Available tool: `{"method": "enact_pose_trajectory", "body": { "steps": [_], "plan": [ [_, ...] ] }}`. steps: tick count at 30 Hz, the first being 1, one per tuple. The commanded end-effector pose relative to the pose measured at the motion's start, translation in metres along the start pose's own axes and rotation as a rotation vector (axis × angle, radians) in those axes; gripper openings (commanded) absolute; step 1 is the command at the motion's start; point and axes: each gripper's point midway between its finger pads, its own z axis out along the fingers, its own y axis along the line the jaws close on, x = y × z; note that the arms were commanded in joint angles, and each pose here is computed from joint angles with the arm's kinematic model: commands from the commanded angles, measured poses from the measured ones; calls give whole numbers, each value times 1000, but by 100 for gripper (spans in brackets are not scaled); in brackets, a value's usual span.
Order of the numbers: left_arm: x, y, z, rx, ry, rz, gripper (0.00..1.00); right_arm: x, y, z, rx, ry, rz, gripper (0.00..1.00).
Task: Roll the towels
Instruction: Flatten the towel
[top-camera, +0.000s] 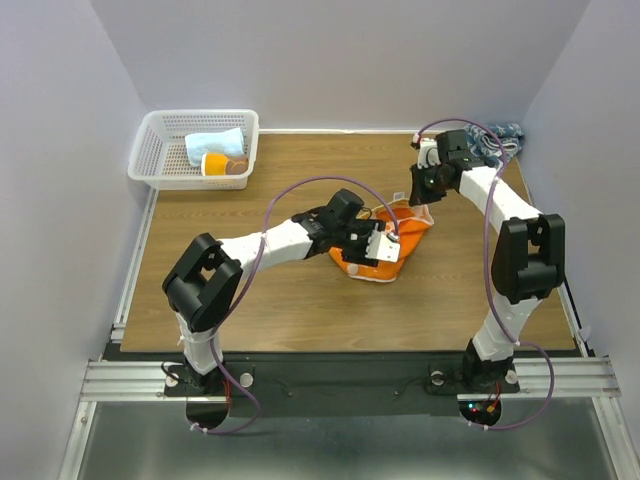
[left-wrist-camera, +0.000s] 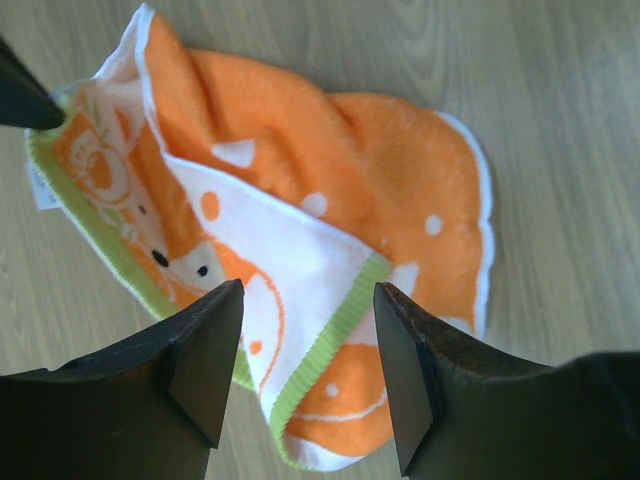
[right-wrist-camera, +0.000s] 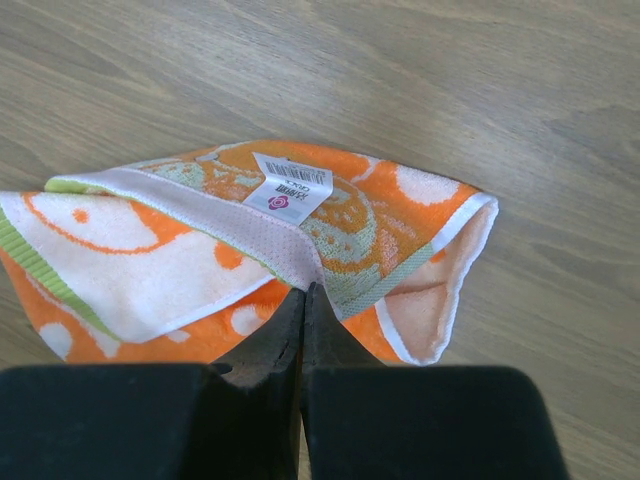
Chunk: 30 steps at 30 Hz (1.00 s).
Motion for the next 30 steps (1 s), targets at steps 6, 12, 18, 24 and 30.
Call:
{"method": "enact_pose_trajectory", "body": {
  "steps": [6,12,18,24,30],
  "plan": [
    [13,9,11,1,33,32,66,-22,-6,-4,5,-51,3,1],
    [26,3,20,13,59,56,70,-19,-10,0,3,-40,10,1],
    [40,1,30,17,91,58,70,-18,-11,3,-3,-34,17,1],
    [44,-5,34,38,93,71,64,-19,-14,4,0,-34,22,0],
    [38,4,34,9,77,65,52,-18,-16,6,2,-28,25,1]
  ]
}}
